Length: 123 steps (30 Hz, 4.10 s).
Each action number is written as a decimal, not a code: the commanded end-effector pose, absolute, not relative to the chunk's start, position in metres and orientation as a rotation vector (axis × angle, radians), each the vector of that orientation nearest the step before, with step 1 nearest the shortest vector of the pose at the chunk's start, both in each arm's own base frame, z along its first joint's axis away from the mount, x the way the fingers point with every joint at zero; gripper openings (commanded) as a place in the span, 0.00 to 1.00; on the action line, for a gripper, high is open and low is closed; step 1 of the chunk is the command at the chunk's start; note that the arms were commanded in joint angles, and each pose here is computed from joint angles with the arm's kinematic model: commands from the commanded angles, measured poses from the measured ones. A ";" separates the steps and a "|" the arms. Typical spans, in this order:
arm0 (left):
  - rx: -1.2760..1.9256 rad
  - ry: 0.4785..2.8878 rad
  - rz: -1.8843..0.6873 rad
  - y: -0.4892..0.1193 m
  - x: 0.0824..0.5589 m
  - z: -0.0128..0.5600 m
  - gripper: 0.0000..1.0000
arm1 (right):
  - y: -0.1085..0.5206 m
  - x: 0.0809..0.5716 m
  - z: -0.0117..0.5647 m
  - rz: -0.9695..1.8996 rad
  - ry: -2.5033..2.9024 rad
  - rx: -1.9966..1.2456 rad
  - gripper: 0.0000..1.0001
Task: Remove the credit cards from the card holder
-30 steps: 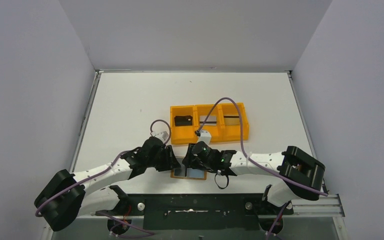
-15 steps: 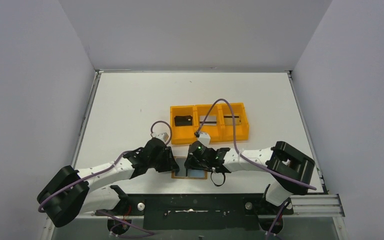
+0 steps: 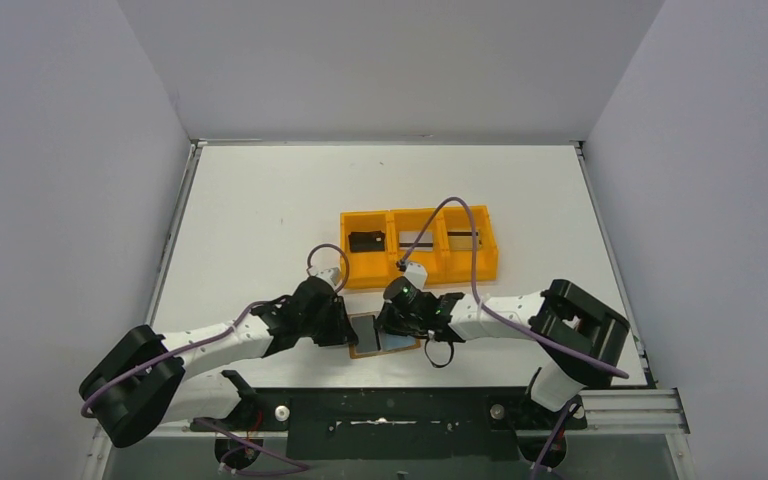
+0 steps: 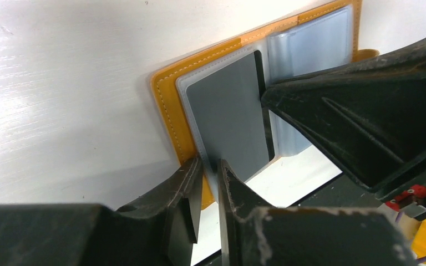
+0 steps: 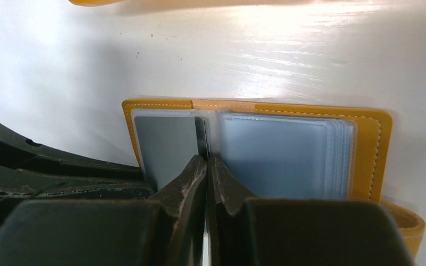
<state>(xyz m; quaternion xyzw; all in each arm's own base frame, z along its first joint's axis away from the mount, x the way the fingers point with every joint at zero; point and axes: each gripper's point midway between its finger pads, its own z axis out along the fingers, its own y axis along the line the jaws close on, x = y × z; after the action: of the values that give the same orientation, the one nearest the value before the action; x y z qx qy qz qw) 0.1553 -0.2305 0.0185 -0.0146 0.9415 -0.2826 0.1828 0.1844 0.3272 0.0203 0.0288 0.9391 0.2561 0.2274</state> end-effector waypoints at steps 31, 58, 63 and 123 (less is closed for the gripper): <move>-0.002 2.610 -0.761 -0.235 0.167 0.040 0.31 | 0.328 0.185 0.030 0.769 2.594 0.080 0.19; 0.055 2.792 -0.626 -0.221 0.145 -0.005 0.00 | 0.334 0.186 0.038 0.934 2.547 0.129 0.00; 0.066 2.798 -0.597 -0.218 0.145 -0.006 0.00 | 0.322 0.189 0.043 0.888 2.523 0.148 0.00; 0.161 2.790 -0.553 -0.220 0.154 -0.004 0.00 | 0.329 0.179 0.027 0.957 2.601 0.091 0.27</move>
<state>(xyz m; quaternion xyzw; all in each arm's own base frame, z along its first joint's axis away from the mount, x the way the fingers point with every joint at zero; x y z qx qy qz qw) 0.1626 -0.2431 0.0161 0.0446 0.9545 -0.2478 0.1598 0.1797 0.3203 0.0260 0.0545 0.9207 0.3401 0.1835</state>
